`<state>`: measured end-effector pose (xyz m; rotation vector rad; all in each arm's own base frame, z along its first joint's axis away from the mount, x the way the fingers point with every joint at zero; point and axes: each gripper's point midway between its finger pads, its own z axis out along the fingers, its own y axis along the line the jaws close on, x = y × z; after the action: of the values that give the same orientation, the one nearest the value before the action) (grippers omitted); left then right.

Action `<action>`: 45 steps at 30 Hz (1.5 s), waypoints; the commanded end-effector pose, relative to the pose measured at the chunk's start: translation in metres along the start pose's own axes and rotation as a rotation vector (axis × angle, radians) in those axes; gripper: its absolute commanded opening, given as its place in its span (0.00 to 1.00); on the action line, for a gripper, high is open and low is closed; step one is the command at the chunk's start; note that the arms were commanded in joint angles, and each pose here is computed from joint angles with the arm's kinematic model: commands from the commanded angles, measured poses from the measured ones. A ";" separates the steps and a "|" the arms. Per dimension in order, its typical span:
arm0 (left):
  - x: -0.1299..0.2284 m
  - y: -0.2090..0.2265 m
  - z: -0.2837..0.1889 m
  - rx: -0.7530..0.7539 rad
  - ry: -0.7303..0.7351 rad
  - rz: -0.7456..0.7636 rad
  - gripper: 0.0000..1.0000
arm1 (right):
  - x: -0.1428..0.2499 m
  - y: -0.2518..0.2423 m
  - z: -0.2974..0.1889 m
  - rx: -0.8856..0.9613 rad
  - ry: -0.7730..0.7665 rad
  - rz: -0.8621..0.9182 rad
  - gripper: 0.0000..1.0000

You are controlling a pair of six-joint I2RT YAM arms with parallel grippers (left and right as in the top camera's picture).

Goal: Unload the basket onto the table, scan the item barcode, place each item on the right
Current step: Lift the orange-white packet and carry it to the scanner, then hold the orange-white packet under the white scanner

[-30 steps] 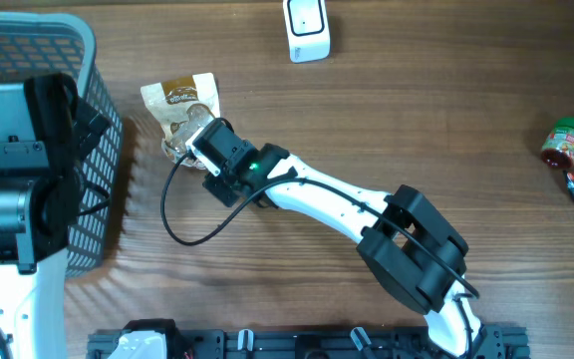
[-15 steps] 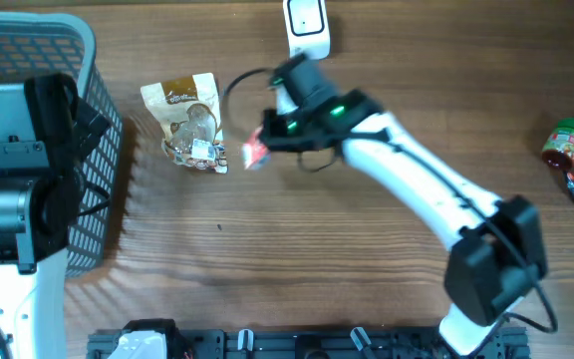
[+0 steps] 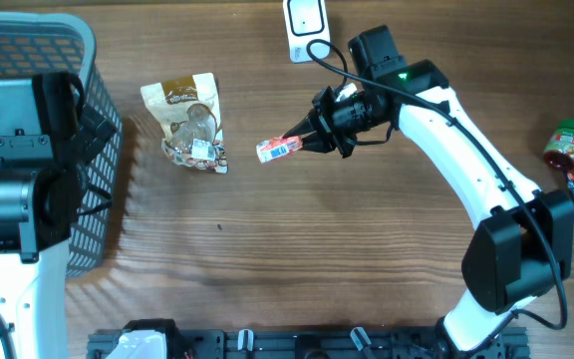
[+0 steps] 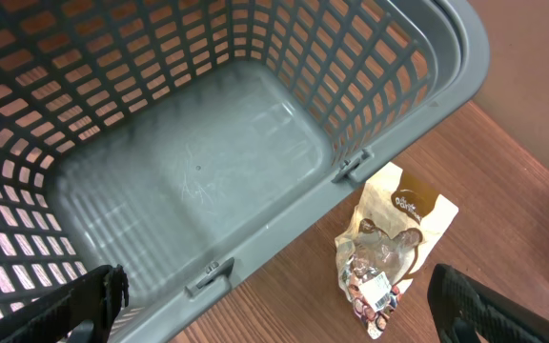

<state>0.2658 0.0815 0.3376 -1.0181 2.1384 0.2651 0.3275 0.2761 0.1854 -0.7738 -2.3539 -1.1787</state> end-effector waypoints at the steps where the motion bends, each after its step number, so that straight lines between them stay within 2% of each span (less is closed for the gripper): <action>1: -0.001 0.000 0.000 0.004 0.004 0.007 1.00 | 0.009 0.004 -0.004 -0.018 0.025 0.011 0.05; 7: -0.001 0.000 0.000 0.004 0.004 0.007 1.00 | 0.009 0.004 -0.004 -0.018 0.024 0.002 0.04; 8: -0.001 0.000 0.000 0.004 0.004 0.007 1.00 | 0.007 0.005 -0.004 -0.023 0.014 -0.065 0.04; 9: -0.001 0.000 0.000 0.004 0.004 0.007 1.00 | -0.002 0.012 -0.004 -0.038 -0.033 -0.194 0.05; 11: -0.001 0.000 0.000 0.004 0.004 0.007 1.00 | -0.041 0.038 -0.012 -0.021 -0.272 -0.737 0.05; 12: -0.001 0.000 0.000 0.004 0.004 0.007 1.00 | -0.060 0.041 -0.018 0.044 -0.382 -0.887 0.05; 14: -0.001 0.000 0.000 0.004 0.004 0.007 1.00 | -0.107 0.060 -0.046 0.221 -0.693 -1.128 0.05; 15: -0.001 0.000 0.000 0.004 0.004 0.007 1.00 | -0.125 0.070 -0.062 0.286 -0.824 -1.169 0.04; 17: -0.001 0.000 0.000 0.004 0.004 0.007 1.00 | -0.147 0.093 -0.086 0.387 -1.026 -1.304 0.05; 18: -0.001 0.000 0.000 0.004 0.004 0.007 1.00 | -0.156 0.113 -0.092 0.451 -1.115 -1.476 0.05; 19: -0.001 0.000 0.000 0.004 0.004 0.007 1.00 | -0.162 0.122 -0.087 0.475 -1.134 -1.577 0.05; 21: -0.001 0.000 0.000 0.004 0.004 0.007 1.00 | -0.174 0.134 -0.063 0.394 -1.125 -1.692 0.05; 24: -0.001 0.000 0.000 0.004 0.004 0.007 1.00 | -0.147 0.153 -0.017 -0.020 -0.947 -2.010 0.05; 25: -0.001 0.000 0.000 0.004 0.004 0.008 1.00 | -0.146 0.155 -0.013 -0.090 -0.946 -2.065 0.05; 27: -0.001 0.000 0.000 0.004 0.004 0.007 1.00 | -0.161 0.152 -0.006 -0.073 -0.986 -2.111 0.05; 33: -0.001 0.000 0.000 0.004 0.004 0.007 1.00 | -0.160 0.163 -0.016 -0.129 -1.114 -2.257 0.04; 34: -0.001 0.000 0.000 0.004 0.004 0.007 1.00 | -0.164 0.164 -0.020 -0.144 -1.150 -2.248 0.04; 35: -0.001 0.000 0.000 0.004 0.004 0.007 1.00 | -0.179 0.169 -0.032 -0.156 -1.255 -2.139 0.04; 38: -0.001 0.000 0.000 0.004 0.004 0.007 1.00 | -0.224 0.165 -0.040 -0.037 -1.446 -1.985 0.05; 41: -0.001 0.000 0.000 0.004 0.004 0.007 1.00 | -0.254 0.169 -0.038 0.048 -1.528 -1.967 0.04; 45: -0.001 0.000 0.000 0.004 0.004 0.008 1.00 | -0.268 0.171 -0.033 0.050 -1.542 -1.957 0.05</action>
<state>0.2660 0.0805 0.3363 -1.0174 2.1466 0.2598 0.6341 0.2563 0.1494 2.1242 -4.1834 -0.8296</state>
